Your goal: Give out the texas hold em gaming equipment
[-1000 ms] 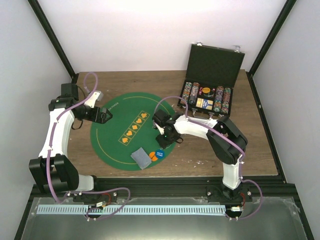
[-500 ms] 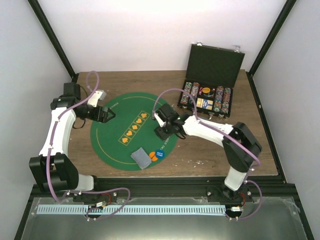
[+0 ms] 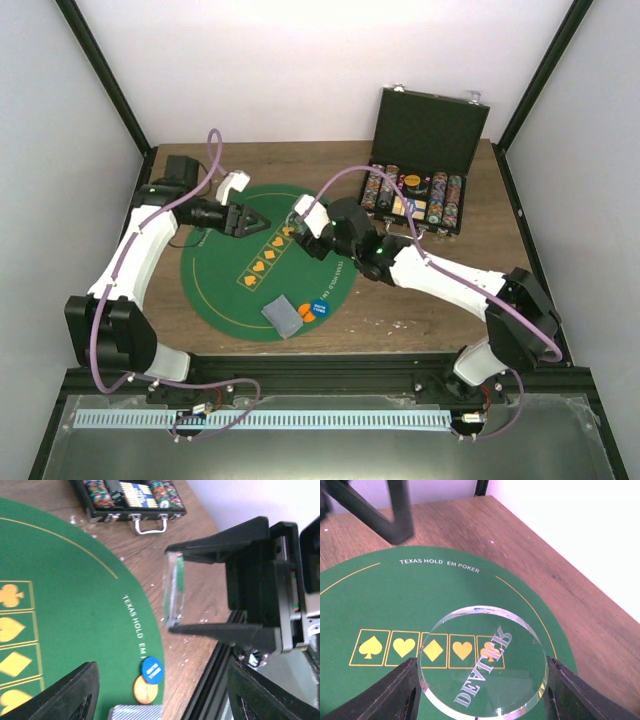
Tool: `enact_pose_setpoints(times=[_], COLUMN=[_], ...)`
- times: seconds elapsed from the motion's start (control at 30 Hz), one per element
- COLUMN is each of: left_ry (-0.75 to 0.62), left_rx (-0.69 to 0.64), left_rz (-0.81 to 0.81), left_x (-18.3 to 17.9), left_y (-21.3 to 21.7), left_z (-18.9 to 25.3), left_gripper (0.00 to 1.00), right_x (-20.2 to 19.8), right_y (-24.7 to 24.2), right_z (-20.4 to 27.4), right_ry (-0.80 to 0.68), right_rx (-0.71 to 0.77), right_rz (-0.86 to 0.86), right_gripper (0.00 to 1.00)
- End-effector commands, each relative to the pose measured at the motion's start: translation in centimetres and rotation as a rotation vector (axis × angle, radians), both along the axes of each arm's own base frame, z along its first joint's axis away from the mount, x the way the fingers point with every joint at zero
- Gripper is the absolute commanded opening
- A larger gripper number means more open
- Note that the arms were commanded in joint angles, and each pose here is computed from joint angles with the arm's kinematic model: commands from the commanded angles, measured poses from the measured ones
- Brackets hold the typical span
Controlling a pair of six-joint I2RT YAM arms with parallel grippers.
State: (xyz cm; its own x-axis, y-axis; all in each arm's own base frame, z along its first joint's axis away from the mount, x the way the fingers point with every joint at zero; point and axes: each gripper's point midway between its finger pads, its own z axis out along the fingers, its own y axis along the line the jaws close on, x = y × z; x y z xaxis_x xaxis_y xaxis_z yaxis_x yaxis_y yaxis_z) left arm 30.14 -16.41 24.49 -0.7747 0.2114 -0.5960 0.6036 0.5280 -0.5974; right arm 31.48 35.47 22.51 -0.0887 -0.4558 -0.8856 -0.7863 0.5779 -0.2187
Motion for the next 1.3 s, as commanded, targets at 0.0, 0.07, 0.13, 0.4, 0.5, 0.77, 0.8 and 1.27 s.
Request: enact_pose_setpoints(times=[0.0, 0.07, 0.13, 0.4, 0.5, 0.77, 0.8, 1.27], left_ry=[-0.016, -0.008, -0.005, -0.02, -0.014, -0.029, -0.029, 0.026], left_rx=[-0.104, -0.083, -0.054, 0.0, 0.01, 0.044, 0.045, -0.058], left_rz=[-0.031, -0.037, -0.048, -0.028, -0.051, -0.044, -0.045, -0.059], left_x=[-0.1, -0.1, -0.1, 0.7, 0.1, 0.5, 0.5, 0.5], left_y=[-2.2, -2.7, -3.4, -3.5, -3.8, -3.9, -3.9, -3.1], left_z=[1.3, 0.7, -0.1, -1.3, -1.9, -2.7, -2.8, -1.4], left_gripper=[0.71, 0.71, 0.68, 0.38, 0.38, 0.34, 0.3, 0.0], right_x=[-0.6, -0.7, -0.9, -1.2, -1.0, -1.0, -1.0, -0.8], right_y=[1.9, 2.3, 2.7, 3.5, 3.5, 3.8, 3.8, 2.3], right_z=[2.5, 2.4, 2.3, 1.7, 1.8, 2.0, 2.1, 0.9], right_ry=[-0.149, -0.154, -0.157, -0.169, -0.176, -0.178, -0.179, -0.172], right_rx=[0.013, 0.003, -0.009, -0.041, -0.045, -0.042, -0.04, -0.061], right_rz=[0.068, 0.073, 0.08, 0.093, 0.087, 0.093, 0.094, 0.031], right_gripper=[0.44, 0.44, 0.44, 0.44, 0.44, 0.44, 0.44, 0.87])
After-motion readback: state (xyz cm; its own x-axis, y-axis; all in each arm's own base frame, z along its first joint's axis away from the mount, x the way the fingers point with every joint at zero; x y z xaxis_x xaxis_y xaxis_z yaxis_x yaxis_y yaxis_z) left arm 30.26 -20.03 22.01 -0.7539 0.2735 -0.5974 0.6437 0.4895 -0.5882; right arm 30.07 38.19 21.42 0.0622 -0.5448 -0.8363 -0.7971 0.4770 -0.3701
